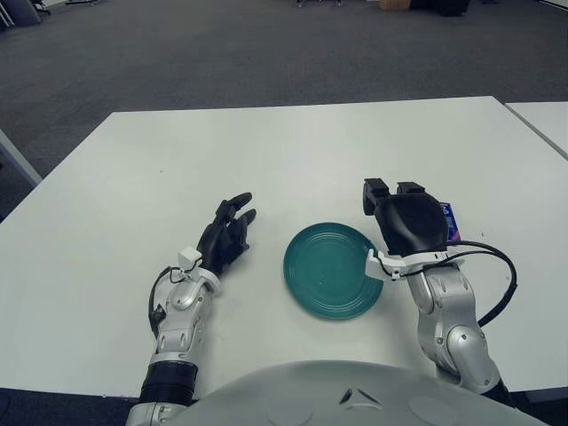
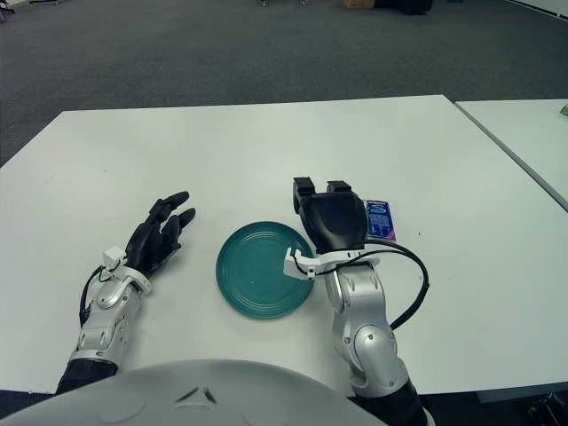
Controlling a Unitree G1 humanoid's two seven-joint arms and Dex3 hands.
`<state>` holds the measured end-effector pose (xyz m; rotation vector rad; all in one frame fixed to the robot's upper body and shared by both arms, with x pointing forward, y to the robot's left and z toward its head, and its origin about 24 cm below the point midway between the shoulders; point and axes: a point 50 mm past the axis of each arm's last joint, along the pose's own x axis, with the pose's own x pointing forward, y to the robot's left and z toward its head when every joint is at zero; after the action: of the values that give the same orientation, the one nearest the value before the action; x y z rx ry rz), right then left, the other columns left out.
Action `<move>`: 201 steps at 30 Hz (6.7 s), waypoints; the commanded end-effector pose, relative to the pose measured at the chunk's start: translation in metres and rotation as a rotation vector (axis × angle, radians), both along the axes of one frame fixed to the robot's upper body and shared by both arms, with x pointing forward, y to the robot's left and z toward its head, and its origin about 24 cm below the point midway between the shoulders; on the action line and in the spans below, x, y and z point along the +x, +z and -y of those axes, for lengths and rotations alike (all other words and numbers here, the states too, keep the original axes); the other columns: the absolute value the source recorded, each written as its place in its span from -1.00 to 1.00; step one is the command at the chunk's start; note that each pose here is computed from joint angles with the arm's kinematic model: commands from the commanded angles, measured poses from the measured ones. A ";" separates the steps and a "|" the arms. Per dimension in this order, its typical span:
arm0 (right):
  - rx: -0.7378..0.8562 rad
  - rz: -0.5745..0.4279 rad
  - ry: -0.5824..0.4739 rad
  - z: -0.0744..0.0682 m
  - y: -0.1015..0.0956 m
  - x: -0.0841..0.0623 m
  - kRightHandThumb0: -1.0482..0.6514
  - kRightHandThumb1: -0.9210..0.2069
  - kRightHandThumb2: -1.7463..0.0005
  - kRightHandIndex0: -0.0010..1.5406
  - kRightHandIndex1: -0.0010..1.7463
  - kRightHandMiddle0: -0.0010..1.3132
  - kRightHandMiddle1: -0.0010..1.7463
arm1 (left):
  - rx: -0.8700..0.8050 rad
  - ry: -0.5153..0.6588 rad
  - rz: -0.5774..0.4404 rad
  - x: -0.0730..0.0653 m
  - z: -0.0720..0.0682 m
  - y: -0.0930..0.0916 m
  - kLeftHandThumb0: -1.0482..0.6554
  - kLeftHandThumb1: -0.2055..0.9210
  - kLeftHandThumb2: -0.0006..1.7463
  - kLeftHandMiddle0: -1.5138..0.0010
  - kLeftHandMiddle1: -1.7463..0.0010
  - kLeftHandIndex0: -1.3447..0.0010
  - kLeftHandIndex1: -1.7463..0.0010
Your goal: Put the gum into the plate.
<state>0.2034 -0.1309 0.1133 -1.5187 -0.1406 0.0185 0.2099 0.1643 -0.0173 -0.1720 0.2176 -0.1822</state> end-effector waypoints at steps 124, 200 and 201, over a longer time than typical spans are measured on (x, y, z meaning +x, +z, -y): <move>-0.302 -0.670 -0.142 0.127 -0.019 0.066 -1.00 -1.00 -0.03 -1.00 -1.00 -1.00 -1.00 | -0.048 -0.121 0.073 -0.001 -0.036 -0.055 -1.00 1.00 -0.19 0.86 0.99 1.00 0.74; -0.294 -0.737 -0.123 0.127 -0.067 0.037 -1.00 -1.00 0.03 -0.91 -0.97 -0.94 -0.97 | -0.021 -0.095 0.049 -0.003 -0.039 -0.042 -1.00 1.00 -0.09 0.78 0.98 1.00 0.64; -0.296 -0.736 -0.124 0.127 -0.067 0.036 -1.00 -1.00 0.03 -0.91 -0.97 -0.94 -0.97 | -0.034 -0.097 0.056 -0.003 -0.038 -0.041 -1.00 1.00 -0.09 0.77 0.98 1.00 0.63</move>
<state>0.2470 -0.2577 0.0558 -1.7156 0.5230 0.4596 0.2238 0.2073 -0.0385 -0.1241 0.0652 -0.2980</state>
